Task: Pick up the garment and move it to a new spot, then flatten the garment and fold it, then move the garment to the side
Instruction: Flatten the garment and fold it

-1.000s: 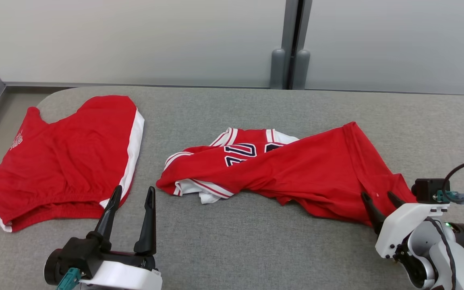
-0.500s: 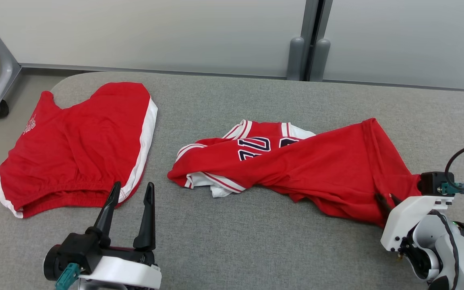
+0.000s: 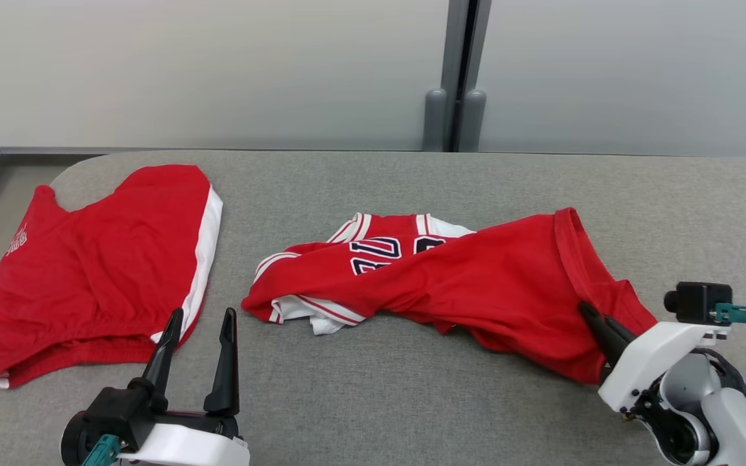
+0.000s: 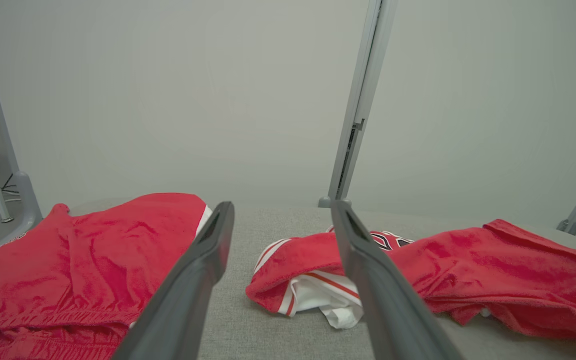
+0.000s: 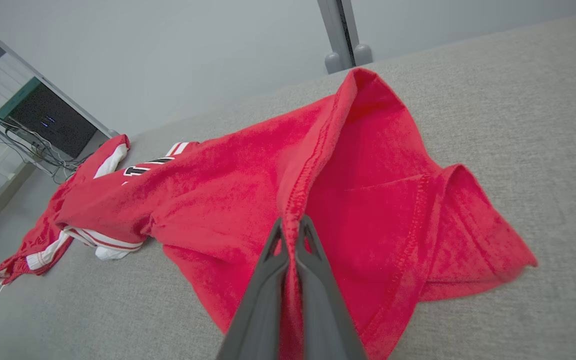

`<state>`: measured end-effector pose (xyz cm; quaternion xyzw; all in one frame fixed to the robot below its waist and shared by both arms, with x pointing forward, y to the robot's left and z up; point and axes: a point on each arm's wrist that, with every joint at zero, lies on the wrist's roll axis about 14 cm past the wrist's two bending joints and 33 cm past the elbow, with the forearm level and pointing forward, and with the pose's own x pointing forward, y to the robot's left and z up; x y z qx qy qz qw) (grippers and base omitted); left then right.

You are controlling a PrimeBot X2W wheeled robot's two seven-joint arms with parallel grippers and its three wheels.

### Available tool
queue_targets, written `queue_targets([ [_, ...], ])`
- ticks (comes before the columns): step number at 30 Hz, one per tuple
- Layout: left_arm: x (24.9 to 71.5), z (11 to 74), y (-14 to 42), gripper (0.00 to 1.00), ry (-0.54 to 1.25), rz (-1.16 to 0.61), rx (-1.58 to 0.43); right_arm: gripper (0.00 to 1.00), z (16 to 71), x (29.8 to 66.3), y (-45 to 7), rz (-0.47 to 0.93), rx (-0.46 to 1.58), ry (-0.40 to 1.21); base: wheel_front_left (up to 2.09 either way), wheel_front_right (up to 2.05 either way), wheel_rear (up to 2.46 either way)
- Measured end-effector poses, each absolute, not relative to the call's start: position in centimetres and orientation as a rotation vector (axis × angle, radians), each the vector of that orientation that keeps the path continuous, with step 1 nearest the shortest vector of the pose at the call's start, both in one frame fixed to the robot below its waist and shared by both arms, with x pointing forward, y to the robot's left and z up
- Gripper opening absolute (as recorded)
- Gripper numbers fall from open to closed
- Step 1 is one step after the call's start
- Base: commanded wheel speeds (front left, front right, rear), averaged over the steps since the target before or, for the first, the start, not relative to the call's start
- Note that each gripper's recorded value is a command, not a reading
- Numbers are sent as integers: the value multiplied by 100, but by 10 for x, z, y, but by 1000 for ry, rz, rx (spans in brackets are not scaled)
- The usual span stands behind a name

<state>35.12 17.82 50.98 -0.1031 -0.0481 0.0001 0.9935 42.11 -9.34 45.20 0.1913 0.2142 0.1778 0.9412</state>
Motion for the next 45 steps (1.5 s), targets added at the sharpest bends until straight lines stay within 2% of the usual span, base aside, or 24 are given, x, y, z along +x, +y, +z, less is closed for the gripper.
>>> queue_targets([
  [10,359,511,157,100,-96,-69,-213,0,466,369,-140,374,491,500,0,0,0],
  [22,363,499,154,100,-57,-78,-215,0,422,347,-215,203,385,651,0,0,0],
  [23,363,498,155,100,-55,-75,-214,8,417,345,-214,199,386,667,0,0,0],
  [25,362,497,157,100,-52,-70,-214,41,406,341,-211,196,376,702,0,0,0],
  [26,362,497,157,100,-51,-68,-213,87,402,340,-213,189,367,713,0,0,0],
  [27,362,497,158,100,-50,-66,-213,100,400,339,-214,182,361,714,0,0,0],
  [34,359,501,160,100,-64,-63,-211,100,427,357,-208,199,364,582,0,0,0],
  [42,354,506,162,100,-81,-67,-203,100,492,376,-188,266,343,272,0,0,0],
  [45,351,494,160,100,-29,-77,-204,100,500,376,-177,280,359,200,0,0,0],
])
